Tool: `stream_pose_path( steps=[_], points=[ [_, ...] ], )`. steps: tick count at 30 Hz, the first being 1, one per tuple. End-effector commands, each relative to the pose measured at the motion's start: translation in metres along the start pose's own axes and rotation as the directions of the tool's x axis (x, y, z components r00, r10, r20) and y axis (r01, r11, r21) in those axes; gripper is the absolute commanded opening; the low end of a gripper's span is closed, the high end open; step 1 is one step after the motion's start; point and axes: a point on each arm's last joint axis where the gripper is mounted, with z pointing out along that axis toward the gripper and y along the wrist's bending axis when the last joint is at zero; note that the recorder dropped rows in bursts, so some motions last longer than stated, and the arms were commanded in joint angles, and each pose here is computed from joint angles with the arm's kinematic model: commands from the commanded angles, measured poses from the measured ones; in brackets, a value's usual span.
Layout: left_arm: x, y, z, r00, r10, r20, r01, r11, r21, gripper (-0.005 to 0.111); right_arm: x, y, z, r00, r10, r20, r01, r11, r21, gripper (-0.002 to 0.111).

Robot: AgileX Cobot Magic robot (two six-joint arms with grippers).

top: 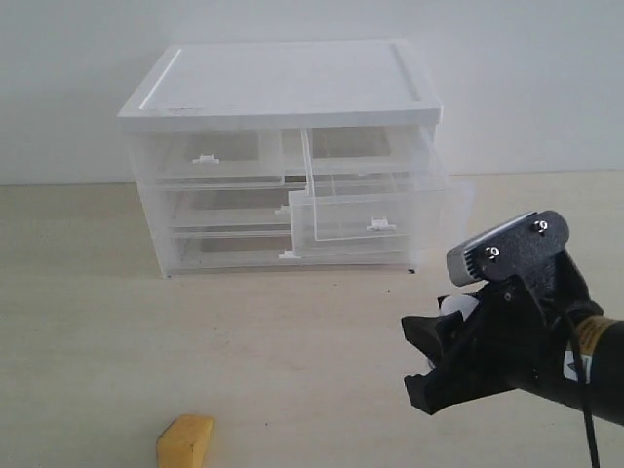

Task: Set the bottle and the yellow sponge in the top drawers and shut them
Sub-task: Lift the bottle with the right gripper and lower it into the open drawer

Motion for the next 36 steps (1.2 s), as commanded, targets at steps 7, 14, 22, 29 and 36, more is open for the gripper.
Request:
stream_pose_path(
  steps=[7,14,22,29,36],
  points=[
    [0.001,0.0,0.0,1.0,0.001,0.0,-0.001,1.0,-0.001,0.004,-0.042,0.011,-0.036,0.938,0.167,0.302,-0.142,0.984,-0.104,0.0],
    [0.001,0.0,0.0,1.0,0.001,0.0,-0.001,1.0,-0.001,0.004,-0.077,0.006,-0.028,0.844,0.389,0.37,-0.357,0.921,-0.154,0.0],
    [0.001,0.0,0.0,1.0,0.001,0.0,-0.001,1.0,-0.001,0.004,-0.109,-0.001,0.001,0.734,0.557,0.389,-0.536,0.827,-0.171,0.0],
    [0.001,0.0,0.0,1.0,0.001,0.0,-0.001,1.0,-0.001,0.004,-0.118,-0.009,0.042,0.581,0.727,0.366,-0.728,0.665,-0.166,0.0],
    [0.001,0.0,0.0,1.0,0.004,0.0,-0.004,1.0,-0.002,0.004,-0.12,-0.01,0.072,0.503,0.792,0.346,-0.792,0.583,-0.183,0.0]
  ],
)
